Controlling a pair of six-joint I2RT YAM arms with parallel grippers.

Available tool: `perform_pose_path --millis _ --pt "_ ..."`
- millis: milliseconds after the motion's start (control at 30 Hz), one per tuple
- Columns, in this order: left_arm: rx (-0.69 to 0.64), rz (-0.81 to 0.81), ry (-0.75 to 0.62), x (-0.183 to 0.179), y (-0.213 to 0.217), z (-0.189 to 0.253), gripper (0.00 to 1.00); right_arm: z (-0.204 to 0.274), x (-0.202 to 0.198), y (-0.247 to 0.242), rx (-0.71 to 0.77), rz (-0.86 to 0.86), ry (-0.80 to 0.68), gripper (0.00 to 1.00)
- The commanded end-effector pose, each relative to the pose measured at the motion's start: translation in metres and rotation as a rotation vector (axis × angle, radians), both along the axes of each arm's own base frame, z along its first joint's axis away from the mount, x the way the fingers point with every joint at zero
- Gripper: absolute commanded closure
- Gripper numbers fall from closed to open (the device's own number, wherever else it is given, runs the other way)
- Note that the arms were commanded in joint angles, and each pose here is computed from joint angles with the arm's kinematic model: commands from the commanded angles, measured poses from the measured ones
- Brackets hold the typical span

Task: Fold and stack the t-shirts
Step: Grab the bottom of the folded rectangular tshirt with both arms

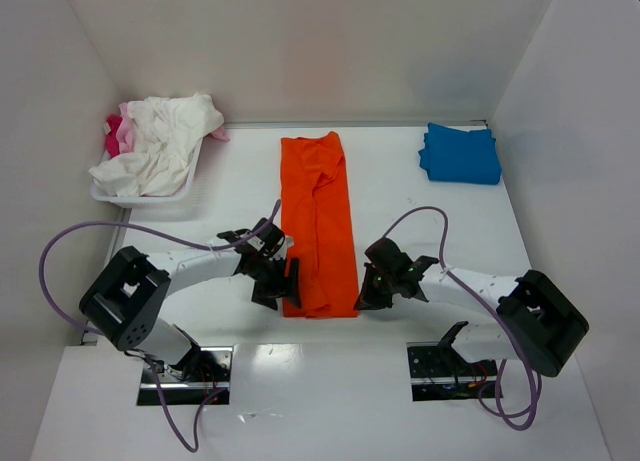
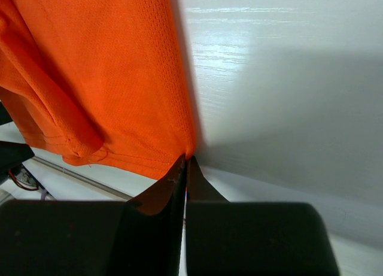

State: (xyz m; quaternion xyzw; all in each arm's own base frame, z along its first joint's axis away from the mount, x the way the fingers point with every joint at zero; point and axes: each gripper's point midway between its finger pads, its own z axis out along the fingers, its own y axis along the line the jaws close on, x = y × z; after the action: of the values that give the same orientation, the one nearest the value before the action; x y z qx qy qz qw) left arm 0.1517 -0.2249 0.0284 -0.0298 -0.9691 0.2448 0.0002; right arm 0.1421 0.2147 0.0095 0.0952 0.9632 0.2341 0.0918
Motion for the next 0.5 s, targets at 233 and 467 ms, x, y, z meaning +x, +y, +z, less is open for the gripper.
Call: perform_pose_path --millis 233,467 --pt "0.038 0.007 0.004 0.002 0.003 -0.009 0.41 0.016 0.015 0.010 0.032 -0.001 -0.072 1.00" --pt "0.071 0.007 0.049 -0.003 0.007 -0.020 0.45 0.019 0.014 0.010 0.038 -0.009 -0.073 1.00"
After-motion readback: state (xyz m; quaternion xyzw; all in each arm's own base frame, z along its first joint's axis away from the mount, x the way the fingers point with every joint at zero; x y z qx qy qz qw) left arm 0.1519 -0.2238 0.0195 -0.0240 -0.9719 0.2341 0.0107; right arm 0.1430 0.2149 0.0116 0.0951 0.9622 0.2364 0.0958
